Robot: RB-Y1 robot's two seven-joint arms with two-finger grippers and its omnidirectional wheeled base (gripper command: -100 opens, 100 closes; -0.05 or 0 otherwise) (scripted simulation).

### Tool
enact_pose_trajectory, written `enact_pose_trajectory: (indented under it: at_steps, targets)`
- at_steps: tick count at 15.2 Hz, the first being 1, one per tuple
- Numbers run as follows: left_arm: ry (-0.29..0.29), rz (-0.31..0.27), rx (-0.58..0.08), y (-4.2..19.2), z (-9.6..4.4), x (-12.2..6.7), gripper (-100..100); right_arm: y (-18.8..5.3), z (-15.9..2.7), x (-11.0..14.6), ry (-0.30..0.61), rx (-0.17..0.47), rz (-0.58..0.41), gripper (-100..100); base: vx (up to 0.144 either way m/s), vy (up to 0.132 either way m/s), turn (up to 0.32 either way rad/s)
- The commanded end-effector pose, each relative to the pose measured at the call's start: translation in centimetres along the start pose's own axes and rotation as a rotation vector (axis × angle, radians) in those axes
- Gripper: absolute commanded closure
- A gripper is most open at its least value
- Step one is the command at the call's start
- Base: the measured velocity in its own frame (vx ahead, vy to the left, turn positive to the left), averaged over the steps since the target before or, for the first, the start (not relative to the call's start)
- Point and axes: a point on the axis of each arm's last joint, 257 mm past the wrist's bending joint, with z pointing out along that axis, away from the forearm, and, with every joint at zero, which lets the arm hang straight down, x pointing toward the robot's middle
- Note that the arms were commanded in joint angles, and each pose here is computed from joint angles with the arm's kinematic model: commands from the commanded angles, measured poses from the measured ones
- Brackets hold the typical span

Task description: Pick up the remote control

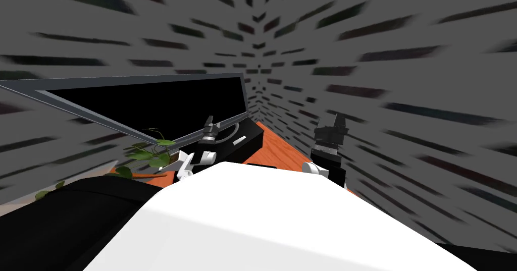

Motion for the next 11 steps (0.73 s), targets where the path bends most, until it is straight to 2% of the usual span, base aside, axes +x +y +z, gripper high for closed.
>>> enact_pose_trajectory:
  at_steps: [1, 2, 4, 5, 7, 8, 9, 10, 11]
  targets:
    - [-0.014, 0.001, -0.037, 1.0, -0.2, -0.6, -100, 0.0, 0.0, 0.0, 0.000, 0.000, 0.000, 0, 0.030, -0.005, -0.049]
    - [-0.042, 0.002, -0.089, 2.7, -0.4, -2.2, -100, 0.0, 0.0, 0.0, 0.000, 0.000, 0.000, 0, 0.029, -0.015, -0.177]
    - [-0.046, 0.002, -0.104, 3.1, -0.5, -2.3, -100, 0.0, 0.0, 0.0, 0.000, 0.000, 0.000, 0, 0.026, -0.010, -0.112]
    - [-0.078, 0.001, -0.152, 4.7, -0.8, -4.0, -100, 0.0, 0.0, 0.0, 0.000, 0.000, 0.000, 0, 0.033, -0.012, -0.162]
    - [-0.083, 0.001, -0.173, 5.2, -0.9, -4.2, -100, 0.0, 0.0, 0.0, 0.000, 0.000, 0.000, 0, 0.034, -0.003, -0.132]
    - [-0.120, -0.003, -0.227, 7.0, -1.4, -6.0, -100, 0.0, 0.0, 0.0, 0.000, 0.000, 0.000, 0, 0.034, -0.006, -0.190]
    - [-0.124, -0.004, -0.243, 7.4, -1.5, -6.1, -100, 0.0, 0.0, 0.0, 0.000, 0.000, 0.000, 0, 0.043, -0.005, -0.203]
    - [-0.160, -0.010, -0.284, 8.7, -2.1, -7.8, -100, 0.0, 0.0, 0.0, 0.000, 0.000, 0.000, 0, 0.059, -0.004, -0.246]
    - [-0.165, -0.011, -0.299, 9.1, -2.2, -7.9, -100, 0.0, 0.0, 0.0, 0.000, 0.000, 0.000, 0, 0.062, -0.002, -0.197]
